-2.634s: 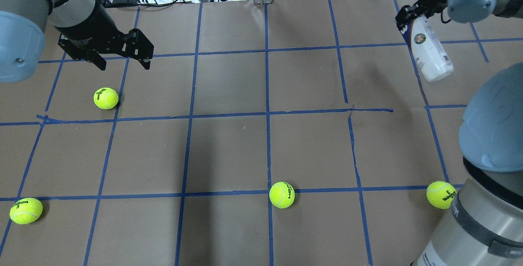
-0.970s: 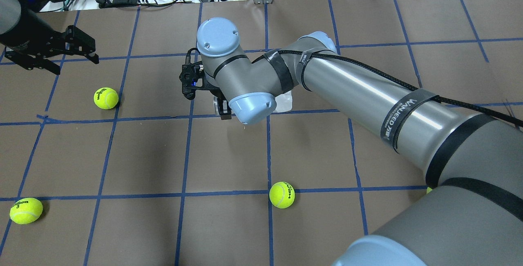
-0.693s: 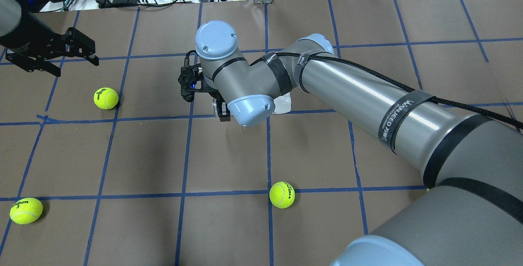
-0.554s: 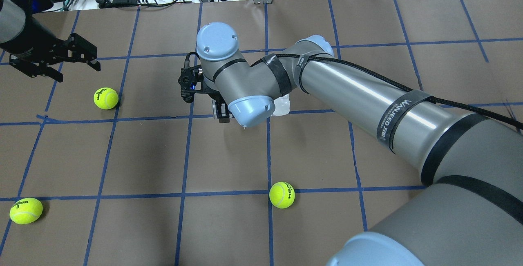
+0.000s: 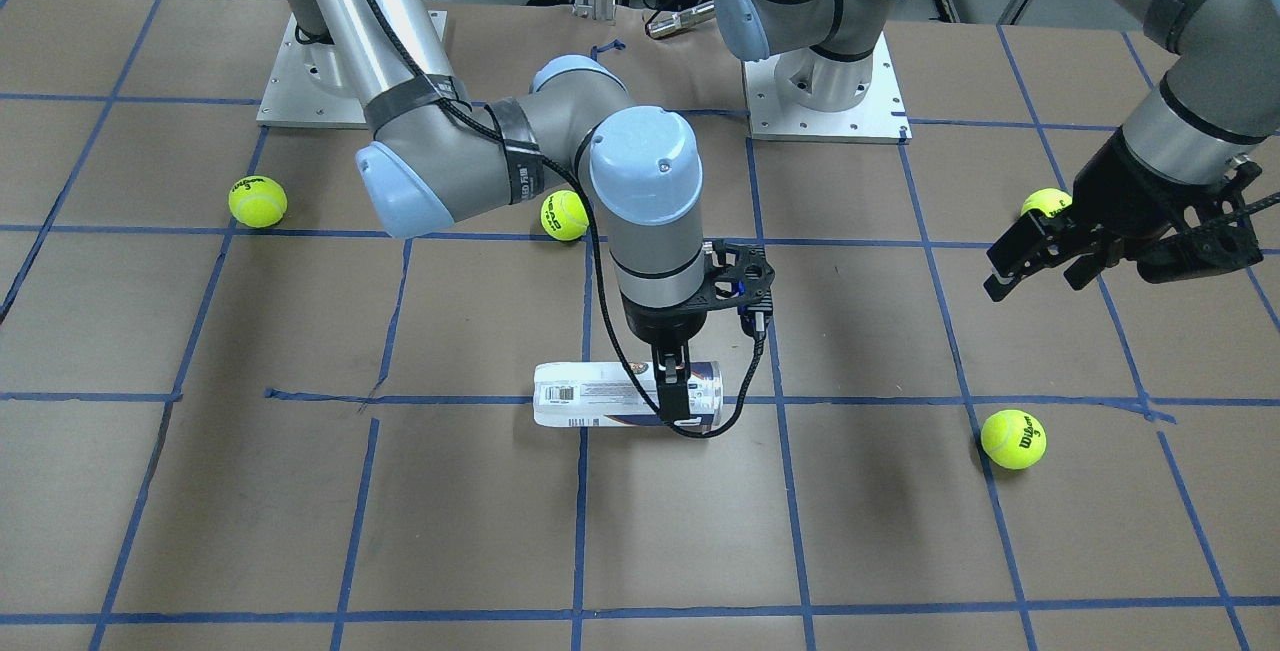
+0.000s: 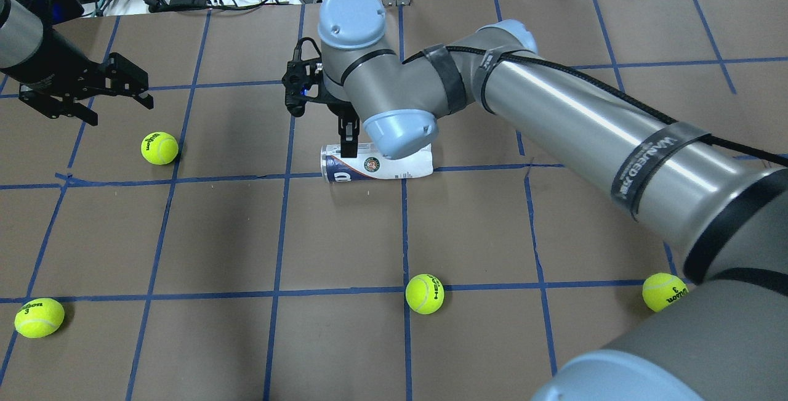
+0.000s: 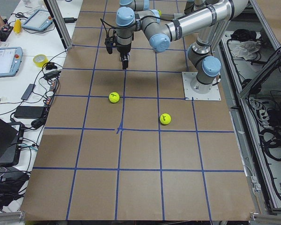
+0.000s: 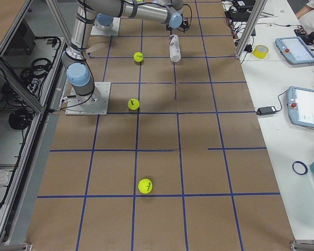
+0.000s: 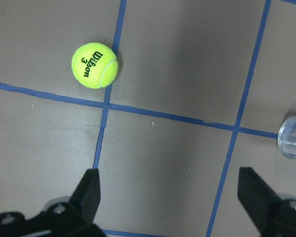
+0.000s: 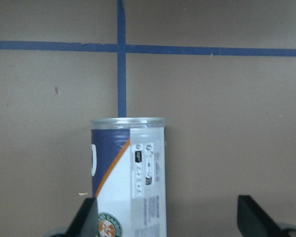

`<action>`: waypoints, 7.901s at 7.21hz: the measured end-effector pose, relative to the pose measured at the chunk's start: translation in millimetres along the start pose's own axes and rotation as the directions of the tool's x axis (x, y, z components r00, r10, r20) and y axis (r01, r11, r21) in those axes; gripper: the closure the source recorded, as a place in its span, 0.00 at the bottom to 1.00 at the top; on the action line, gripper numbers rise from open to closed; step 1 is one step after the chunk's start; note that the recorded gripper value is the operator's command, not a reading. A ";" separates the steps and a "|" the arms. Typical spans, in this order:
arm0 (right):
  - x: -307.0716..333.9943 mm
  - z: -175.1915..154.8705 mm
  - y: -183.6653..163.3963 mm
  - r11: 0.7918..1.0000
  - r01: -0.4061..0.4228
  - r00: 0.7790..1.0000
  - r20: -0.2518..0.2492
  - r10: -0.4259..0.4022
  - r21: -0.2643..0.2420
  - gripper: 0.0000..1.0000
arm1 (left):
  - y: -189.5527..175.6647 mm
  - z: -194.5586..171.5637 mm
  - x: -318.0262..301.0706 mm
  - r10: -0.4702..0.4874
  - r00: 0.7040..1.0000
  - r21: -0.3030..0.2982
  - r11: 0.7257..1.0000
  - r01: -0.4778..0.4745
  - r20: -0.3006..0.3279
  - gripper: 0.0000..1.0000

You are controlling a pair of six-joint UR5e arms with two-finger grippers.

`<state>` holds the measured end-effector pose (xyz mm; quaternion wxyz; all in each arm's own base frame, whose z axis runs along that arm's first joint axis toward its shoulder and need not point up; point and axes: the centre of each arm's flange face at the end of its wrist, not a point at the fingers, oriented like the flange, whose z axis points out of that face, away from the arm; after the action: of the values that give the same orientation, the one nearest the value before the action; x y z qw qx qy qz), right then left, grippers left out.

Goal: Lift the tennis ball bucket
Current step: 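Release the can lying on its side and raise the right gripper, then reach the left gripper to the lying can and grasp its open end, then lift the can's open end with the left gripper, tilting it upright, then lower the upright can onto the table with the left gripper, then open the left gripper and raise it away from the can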

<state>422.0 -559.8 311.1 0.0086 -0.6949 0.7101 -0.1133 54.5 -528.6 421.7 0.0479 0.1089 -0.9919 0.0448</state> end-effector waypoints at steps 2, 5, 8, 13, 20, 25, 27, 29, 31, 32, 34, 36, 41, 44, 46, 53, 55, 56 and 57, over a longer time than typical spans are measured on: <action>31.2 -84.9 67.5 0.982 -0.188 0.982 -0.018 0.188 0.013 0.00 | -1.2 2.8 2.4 -0.010 1.000 -0.003 1.000 0.010 -0.008 0.00; 46.2 -173.3 189.8 0.855 -0.516 0.856 0.006 0.517 -0.046 0.00 | -7.5 20.1 19.6 0.001 0.996 -0.020 1.000 -0.002 -0.092 0.00; 24.1 -233.4 239.2 0.625 -0.770 0.637 -0.109 0.763 -0.125 0.00 | -15.1 62.1 59.7 -0.031 0.957 -0.058 0.998 0.015 -0.288 0.00; -12.2 -285.7 238.2 0.234 -0.970 0.242 -0.184 0.953 -0.064 0.00 | 14.2 194.0 130.3 -0.094 0.859 -0.193 0.981 -0.006 -0.503 0.02; -25.1 -288.6 239.6 0.124 -0.990 0.136 -0.181 0.974 -0.073 0.00 | 35.8 251.5 172.6 -0.091 0.835 -0.280 0.957 -0.078 -0.543 0.00; -23.7 -286.4 240.8 0.127 -0.989 0.139 -0.183 0.973 -0.075 0.00 | 39.5 244.0 203.9 -0.133 0.851 -0.281 0.960 -0.018 -0.508 1.00; -23.9 -285.6 240.5 0.125 -0.989 0.137 -0.182 0.974 -0.078 0.00 | 9.4 201.6 213.2 -0.145 0.917 -0.228 0.972 0.062 -0.372 1.00; -24.3 -285.0 240.5 0.124 -0.989 0.137 -0.181 0.974 -0.083 0.00 | -36.0 123.0 221.1 -0.162 0.959 -0.200 0.973 0.116 -0.233 1.00; -24.5 -284.6 240.6 0.123 -0.989 0.137 -0.180 0.974 -0.085 0.00 | -54.9 51.2 217.3 -0.141 0.987 -0.138 0.982 0.130 -0.073 1.00; -24.8 -284.2 240.7 0.123 -0.989 0.137 -0.180 0.974 -0.088 0.00 | -52.7 33.2 216.6 -0.117 0.993 -0.109 0.987 0.116 -0.003 1.00; -25.2 -283.6 241.0 0.122 -0.988 0.137 -0.180 0.974 -0.092 0.00 | -49.8 27.3 217.6 -0.083 0.993 -0.061 0.994 0.088 0.086 1.00; -25.5 -283.4 240.9 0.122 -0.988 0.137 -0.180 0.974 -0.094 0.00 | -45.5 18.9 235.8 -0.066 0.994 0.012 0.998 0.065 0.086 1.00; -25.0 -282.3 240.7 0.121 -0.988 0.137 -0.179 0.974 -0.096 0.00 | -14.7 61.9 314.1 0.059 0.996 0.123 0.990 -0.068 0.074 1.00; -26.4 -275.3 240.5 0.122 -0.987 0.140 -0.174 0.975 -0.108 0.00 | -8.7 78.4 327.2 0.113 0.990 0.120 0.985 -0.123 0.088 0.40; -28.0 -269.3 241.3 0.121 -0.986 0.140 -0.171 0.975 -0.117 0.00 | -4.3 82.2 332.8 0.131 0.988 0.109 0.984 -0.140 0.088 0.00; -28.7 -268.7 241.2 0.121 -0.986 0.140 -0.169 0.976 -0.119 0.00 | -4.1 -85.1 244.8 0.137 0.987 0.047 0.989 -0.141 0.082 0.00; -28.8 -268.6 241.2 0.120 -0.985 0.140 -0.169 0.976 -0.120 0.00 | 3.8 -97.1 179.3 0.157 0.983 -0.005 0.988 -0.157 0.095 0.00; -28.9 -268.5 241.2 0.120 -0.985 0.140 -0.169 0.976 -0.121 0.00 | 10.3 -91.3 160.1 0.149 0.984 -0.030 0.989 -0.146 0.093 0.00; -29.0 -268.3 241.3 0.120 -0.985 0.140 -0.169 0.976 -0.122 0.00 | 15.9 -82.4 149.2 0.139 0.986 -0.051 0.990 -0.135 0.093 0.00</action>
<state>139.9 -489.2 526.5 -0.0070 -0.0526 0.9983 -0.0231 -87.0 -536.5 517.8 -0.0009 0.0414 -0.9989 0.0204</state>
